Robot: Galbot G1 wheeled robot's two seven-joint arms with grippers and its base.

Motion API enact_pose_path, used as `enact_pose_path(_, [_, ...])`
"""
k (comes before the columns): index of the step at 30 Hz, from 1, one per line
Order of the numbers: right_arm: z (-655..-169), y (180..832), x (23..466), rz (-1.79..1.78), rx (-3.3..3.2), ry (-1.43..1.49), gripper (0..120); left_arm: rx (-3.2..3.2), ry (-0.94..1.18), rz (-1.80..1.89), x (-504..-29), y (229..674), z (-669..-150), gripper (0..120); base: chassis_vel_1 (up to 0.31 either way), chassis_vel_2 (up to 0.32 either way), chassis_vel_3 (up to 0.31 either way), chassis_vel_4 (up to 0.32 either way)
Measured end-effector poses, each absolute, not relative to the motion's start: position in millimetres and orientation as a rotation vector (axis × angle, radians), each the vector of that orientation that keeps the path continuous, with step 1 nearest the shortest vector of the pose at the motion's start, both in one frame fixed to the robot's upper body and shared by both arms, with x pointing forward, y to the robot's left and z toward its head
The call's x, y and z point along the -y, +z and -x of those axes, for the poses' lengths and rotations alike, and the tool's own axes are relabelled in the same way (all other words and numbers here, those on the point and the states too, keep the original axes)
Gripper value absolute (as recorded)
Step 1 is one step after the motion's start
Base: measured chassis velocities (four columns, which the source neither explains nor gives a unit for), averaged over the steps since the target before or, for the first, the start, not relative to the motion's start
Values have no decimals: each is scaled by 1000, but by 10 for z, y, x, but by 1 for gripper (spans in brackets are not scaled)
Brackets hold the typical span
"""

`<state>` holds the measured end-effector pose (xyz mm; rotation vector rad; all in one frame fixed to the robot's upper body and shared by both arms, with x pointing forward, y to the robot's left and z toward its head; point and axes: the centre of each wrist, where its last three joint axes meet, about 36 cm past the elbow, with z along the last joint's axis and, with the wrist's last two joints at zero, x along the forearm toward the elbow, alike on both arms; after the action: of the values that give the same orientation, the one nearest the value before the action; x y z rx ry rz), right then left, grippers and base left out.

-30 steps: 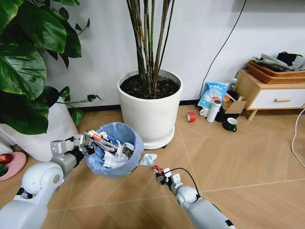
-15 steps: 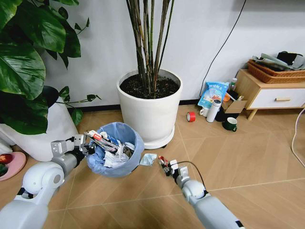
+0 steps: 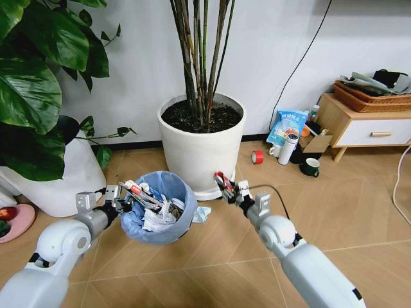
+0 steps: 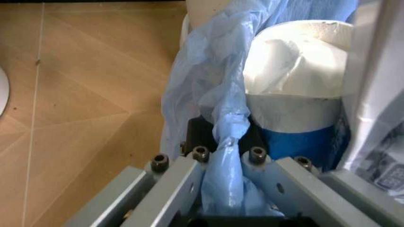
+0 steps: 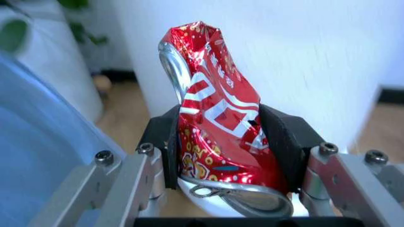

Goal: Pick up the trash bin and place the garbage on the floor into it.

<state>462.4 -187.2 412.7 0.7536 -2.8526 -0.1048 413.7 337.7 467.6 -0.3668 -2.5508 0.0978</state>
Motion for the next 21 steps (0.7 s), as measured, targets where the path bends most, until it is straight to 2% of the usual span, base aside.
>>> enact_pose_path(9, [-4575,4578,1801,-1003,2852,-97,41,2525,79,420,-3297,4662,-4286,0,0,0,0,0])
enact_pose_path(21, [-4491,4696,1510,-1173,2792,-207,41,2510,98,476,-3020,4739,-4483,0,0,0,0,0])
